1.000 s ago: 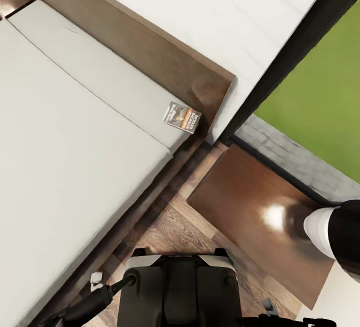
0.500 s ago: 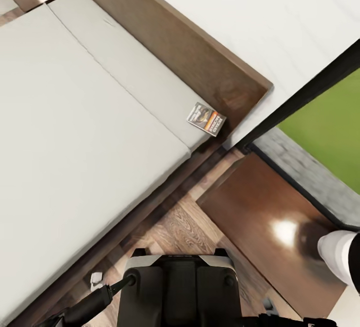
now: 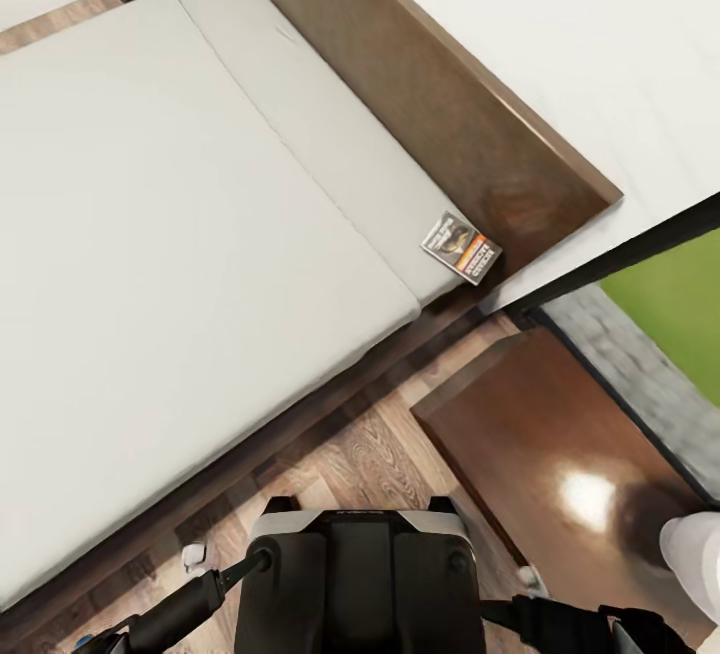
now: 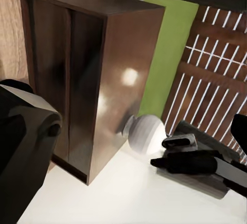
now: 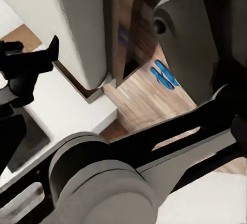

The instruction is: In the bedroom, move the book from the bed onto either nightstand, and place the two sandals side by side next to the bed.

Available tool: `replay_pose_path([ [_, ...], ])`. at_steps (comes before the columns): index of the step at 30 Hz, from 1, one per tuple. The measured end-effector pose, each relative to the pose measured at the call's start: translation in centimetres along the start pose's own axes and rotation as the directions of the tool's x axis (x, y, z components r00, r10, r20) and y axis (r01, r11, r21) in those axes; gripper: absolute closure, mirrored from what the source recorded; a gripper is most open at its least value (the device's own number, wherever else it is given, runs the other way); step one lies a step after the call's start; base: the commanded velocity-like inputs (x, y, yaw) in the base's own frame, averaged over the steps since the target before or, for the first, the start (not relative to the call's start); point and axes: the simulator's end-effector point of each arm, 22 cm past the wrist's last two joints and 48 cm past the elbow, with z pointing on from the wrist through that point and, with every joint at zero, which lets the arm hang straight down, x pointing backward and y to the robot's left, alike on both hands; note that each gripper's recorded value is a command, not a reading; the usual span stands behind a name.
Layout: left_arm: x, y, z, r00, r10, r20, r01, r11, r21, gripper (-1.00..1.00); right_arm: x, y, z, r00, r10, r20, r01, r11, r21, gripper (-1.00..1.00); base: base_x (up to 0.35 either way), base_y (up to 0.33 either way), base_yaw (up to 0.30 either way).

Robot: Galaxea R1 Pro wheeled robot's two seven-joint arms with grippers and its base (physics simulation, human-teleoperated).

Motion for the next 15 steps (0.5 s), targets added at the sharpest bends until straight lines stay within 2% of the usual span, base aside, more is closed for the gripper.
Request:
replay_pose_path([
  [3, 0.0, 0.0, 0.0, 1.000, 0.000, 0.000, 0.000, 1.000, 0.000, -1.00, -3.6, 1.8, -0.9, 0.997, 0.006, 0.073, -0.004, 0.999, -0.032, -1.00, 0.000, 0.000, 0.293],
  [6, 0.0, 0.0, 0.0, 1.000, 0.000, 0.000, 0.000, 1.000, 0.000, -1.00, -6.6, 2.3, -2.5, 0.988, 0.016, 0.156, -0.010, 0.999, -0.041, -1.00, 0.000, 0.000, 0.292],
  [7, 0.0, 0.0, 0.0, 1.000, 0.000, 0.000, 0.000, 1.000, -0.001, -1.00, -8.2, 2.3, -3.7, 0.978, 0.020, 0.209, -0.012, 0.999, -0.041, -1.00, 0.000, 0.000, 0.291],
  [10, 0.0, 0.1, 0.0, 1.000, -0.001, 0.000, 0.001, 1.000, -0.002, -1.00, -10.8, 1.5, -7.0, 0.956, 0.015, 0.294, -0.012, 1.000, -0.013, -1.00, 0.000, 0.000, 0.289],
  [15, 0.1, 0.2, -0.1, 1.000, -0.002, -0.001, 0.002, 1.000, -0.003, -1.00, -12.1, 0.6, -9.6, 0.939, 0.003, 0.343, -0.012, 1.000, 0.023, -1.00, 0.000, 0.000, 0.282],
])
